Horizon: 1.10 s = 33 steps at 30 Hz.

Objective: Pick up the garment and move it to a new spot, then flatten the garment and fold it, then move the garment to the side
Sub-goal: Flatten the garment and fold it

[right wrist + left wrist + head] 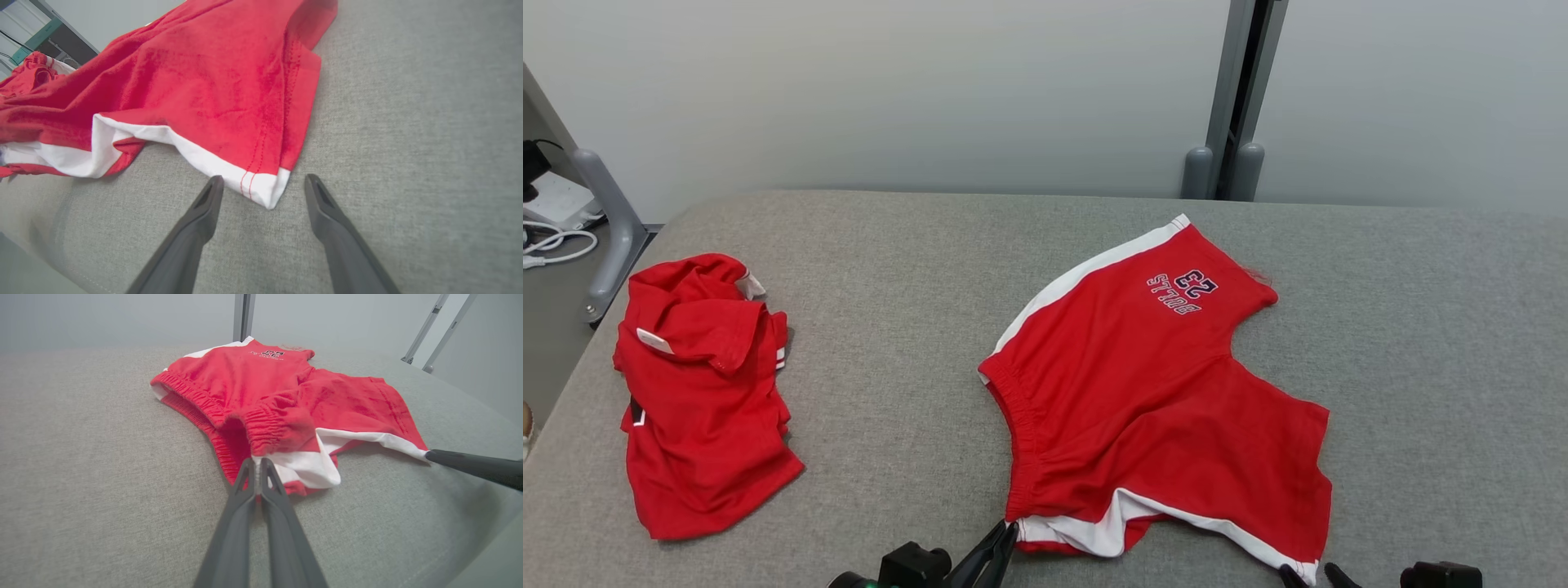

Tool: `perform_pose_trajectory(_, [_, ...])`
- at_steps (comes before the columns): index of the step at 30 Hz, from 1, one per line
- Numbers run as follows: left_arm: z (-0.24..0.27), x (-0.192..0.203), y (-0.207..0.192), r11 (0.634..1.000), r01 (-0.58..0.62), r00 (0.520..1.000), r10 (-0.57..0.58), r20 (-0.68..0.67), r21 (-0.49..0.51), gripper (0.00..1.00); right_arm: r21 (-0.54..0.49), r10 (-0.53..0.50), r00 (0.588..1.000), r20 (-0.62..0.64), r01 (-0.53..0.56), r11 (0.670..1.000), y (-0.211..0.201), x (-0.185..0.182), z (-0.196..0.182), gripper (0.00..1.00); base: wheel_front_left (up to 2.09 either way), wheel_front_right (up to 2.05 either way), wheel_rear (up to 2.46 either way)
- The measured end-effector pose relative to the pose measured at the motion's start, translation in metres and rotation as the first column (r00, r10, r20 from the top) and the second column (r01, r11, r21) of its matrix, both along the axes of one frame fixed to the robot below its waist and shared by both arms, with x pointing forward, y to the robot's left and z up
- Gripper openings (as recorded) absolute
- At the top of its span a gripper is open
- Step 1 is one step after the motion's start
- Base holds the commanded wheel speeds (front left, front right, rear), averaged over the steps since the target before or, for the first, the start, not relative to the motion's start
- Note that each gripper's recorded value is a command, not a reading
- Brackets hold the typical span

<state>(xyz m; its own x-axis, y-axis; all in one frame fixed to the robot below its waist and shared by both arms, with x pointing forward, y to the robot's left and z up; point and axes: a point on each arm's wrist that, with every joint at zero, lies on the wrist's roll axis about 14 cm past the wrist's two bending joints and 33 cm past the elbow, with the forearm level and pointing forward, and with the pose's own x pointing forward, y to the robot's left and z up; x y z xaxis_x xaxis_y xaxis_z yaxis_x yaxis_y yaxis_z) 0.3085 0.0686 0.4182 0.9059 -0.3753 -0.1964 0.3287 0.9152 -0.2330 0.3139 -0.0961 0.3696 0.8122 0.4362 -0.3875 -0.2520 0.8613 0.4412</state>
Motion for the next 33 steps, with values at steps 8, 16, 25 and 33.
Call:
perform_pose_trajectory(8, [0.0, 0.002, 0.003, 1.0, -0.009, 1.0, 0.009, -0.001, 0.0, 0.0, 0.001, 0.025, 1.0, -0.017, -0.025, 1.0, 0.006, 0.002, -0.003, 0.0, 0.0, 0.0, 0.0])
perform_pose_trajectory(16, [0.001, 0.003, 0.006, 1.0, -0.018, 1.0, 0.018, 0.003, 0.003, 0.0, -0.035, -0.026, 1.0, 0.012, 0.026, 0.999, -0.019, 0.014, 0.002, 0.0, 0.0, 0.0, 0.0])
perform_pose_trajectory(25, [-0.007, -0.006, -0.007, 0.998, 0.051, 0.999, -0.051, -0.014, 0.041, 0.0, -0.083, -0.037, 0.998, 0.058, 0.042, 0.996, -0.044, 0.018, 0.012, 0.0, 0.0, 0.0, 0.0])
perform_pose_trajectory(33, [-0.025, -0.024, -0.019, 0.984, 0.154, 0.987, -0.149, -0.063, 0.092, 0.0, -0.065, -0.029, 0.994, 0.102, 0.036, 0.997, -0.054, 0.021, 0.032, 0.0, 0.0, 0.0, 0.0])
